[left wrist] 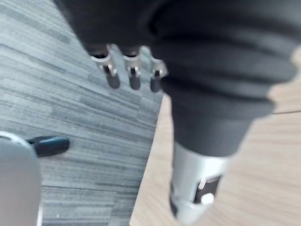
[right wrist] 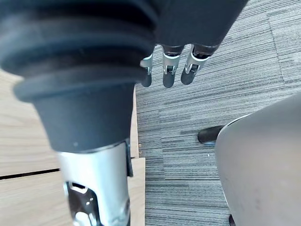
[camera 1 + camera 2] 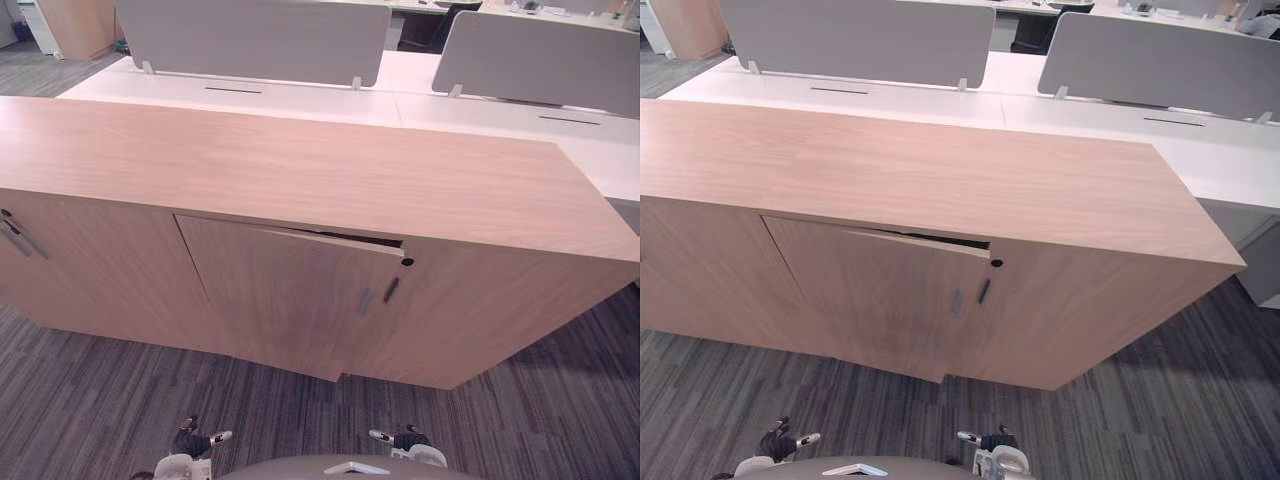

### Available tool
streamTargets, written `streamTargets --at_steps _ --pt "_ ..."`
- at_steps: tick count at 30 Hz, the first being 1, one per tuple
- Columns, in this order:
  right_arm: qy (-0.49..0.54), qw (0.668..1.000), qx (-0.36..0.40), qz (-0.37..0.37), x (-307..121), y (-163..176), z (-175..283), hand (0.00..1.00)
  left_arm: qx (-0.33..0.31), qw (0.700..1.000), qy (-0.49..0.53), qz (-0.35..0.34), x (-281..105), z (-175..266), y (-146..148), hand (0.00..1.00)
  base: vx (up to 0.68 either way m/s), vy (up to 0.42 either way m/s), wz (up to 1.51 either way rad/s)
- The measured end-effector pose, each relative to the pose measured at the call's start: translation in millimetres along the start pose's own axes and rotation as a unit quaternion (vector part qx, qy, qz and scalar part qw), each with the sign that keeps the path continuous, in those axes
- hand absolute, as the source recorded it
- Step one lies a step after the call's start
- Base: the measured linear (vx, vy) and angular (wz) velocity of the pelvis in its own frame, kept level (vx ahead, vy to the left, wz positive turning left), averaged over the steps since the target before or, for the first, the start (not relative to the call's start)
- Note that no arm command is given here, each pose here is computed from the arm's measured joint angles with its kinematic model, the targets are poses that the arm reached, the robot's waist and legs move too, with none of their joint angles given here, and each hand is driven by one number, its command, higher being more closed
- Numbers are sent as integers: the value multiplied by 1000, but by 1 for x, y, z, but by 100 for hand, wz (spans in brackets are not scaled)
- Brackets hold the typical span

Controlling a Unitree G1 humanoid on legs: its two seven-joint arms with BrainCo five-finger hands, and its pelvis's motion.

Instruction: Walk over to the cabinet, pick up the folder, carry it to the office cabinet, place the folder inside the office cabinet, then close the office cabinet door

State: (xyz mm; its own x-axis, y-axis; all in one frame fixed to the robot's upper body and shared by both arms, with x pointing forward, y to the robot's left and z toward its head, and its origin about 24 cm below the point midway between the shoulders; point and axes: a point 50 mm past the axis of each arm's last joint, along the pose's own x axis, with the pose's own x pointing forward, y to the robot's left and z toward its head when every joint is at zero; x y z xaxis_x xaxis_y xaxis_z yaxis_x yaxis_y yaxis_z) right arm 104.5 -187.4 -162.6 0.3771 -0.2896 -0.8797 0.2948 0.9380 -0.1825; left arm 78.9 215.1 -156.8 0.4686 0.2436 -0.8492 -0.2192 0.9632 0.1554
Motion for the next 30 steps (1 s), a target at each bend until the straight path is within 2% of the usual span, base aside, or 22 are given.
streamTargets --at_steps 10,30 --pt "0 1000 14 -3 1 -1 3 0 -16 1000 19 10 2 -3 -1 0 -6 -11 -2" --pt "-6 1000 11 -8 3 -6 10 0 -8 1000 22 6 5 2 -8 0 -13 -30 0"
